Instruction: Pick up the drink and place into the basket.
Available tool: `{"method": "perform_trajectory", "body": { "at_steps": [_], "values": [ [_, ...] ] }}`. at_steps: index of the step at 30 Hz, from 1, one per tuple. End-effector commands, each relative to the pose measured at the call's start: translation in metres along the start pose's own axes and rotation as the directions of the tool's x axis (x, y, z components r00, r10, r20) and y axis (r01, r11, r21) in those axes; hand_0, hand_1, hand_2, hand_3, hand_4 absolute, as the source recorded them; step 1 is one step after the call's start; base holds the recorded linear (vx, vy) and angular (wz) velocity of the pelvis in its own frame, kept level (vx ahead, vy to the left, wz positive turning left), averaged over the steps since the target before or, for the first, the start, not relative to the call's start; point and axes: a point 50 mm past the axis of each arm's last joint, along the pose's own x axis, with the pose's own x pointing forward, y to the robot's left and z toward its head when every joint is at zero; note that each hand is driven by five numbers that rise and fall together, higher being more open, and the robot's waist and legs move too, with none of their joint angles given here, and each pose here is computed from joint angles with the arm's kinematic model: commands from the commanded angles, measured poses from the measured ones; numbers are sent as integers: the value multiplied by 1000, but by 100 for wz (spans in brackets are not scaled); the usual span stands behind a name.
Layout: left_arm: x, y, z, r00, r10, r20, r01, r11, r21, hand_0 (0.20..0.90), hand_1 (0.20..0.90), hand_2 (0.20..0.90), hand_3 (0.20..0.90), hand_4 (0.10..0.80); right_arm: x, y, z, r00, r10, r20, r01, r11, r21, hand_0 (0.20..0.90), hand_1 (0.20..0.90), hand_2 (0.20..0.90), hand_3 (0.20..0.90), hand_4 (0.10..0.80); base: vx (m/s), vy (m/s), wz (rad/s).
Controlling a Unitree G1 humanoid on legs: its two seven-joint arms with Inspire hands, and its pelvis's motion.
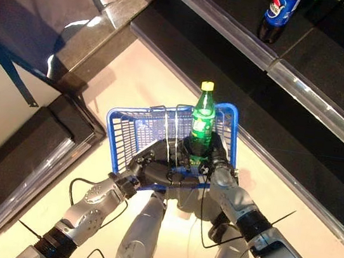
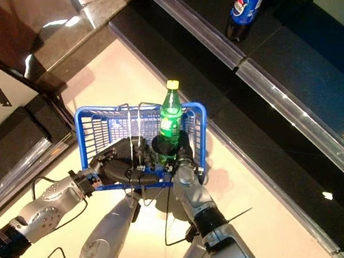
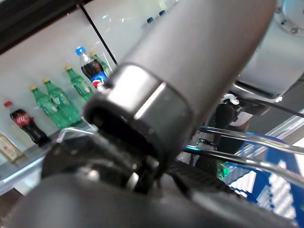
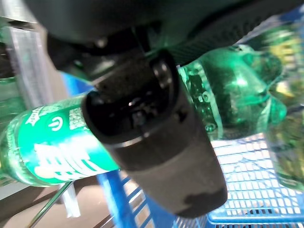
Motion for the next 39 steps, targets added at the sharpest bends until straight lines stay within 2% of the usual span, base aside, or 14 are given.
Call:
{"method": "perform_trajectory", "body": {
  "at_steps": [1,7,9,12,18,26,34,39],
  "values": [
    [16,-101,107,682,-578,448,513,815,271,300,300,300,200,100,-9,49,90,927,115,356,-180,971,157,300,300,300,200,100,0,0,0],
    [18,-103,109,686,-563,461,499,825,265,300,300,300,200,100,-10,59,71,957,110,268,-195,930,312,300,300,300,200,100,0,0,0],
    [19,-103,107,688,-557,464,495,829,261,300,300,300,200,100,-12,65,58,969,135,207,-219,856,469,300,300,300,200,100,0,0,0],
    [18,-103,107,685,-558,469,496,828,260,300,300,300,200,100,-16,74,48,968,188,167,-251,785,566,300,300,300,200,100,0,0,0],
    [18,-105,106,676,-571,465,516,818,254,300,300,300,200,100,-20,90,34,923,362,130,-366,722,587,300,300,300,200,100,0,0,0],
    [15,-104,102,678,-580,451,528,812,249,300,300,300,200,100,-38,118,16,807,584,90,-511,613,603,300,300,300,200,100,0,0,0],
    [12,-101,100,673,-587,450,540,806,242,300,300,300,200,100,-51,133,-5,741,669,54,-483,476,735,300,300,300,200,100,0,0,0],
    [9,-102,99,660,-604,446,565,791,235,300,300,300,200,100,-38,117,-12,804,592,49,-341,393,854,300,300,300,200,100,0,0,0]
  ]
}}
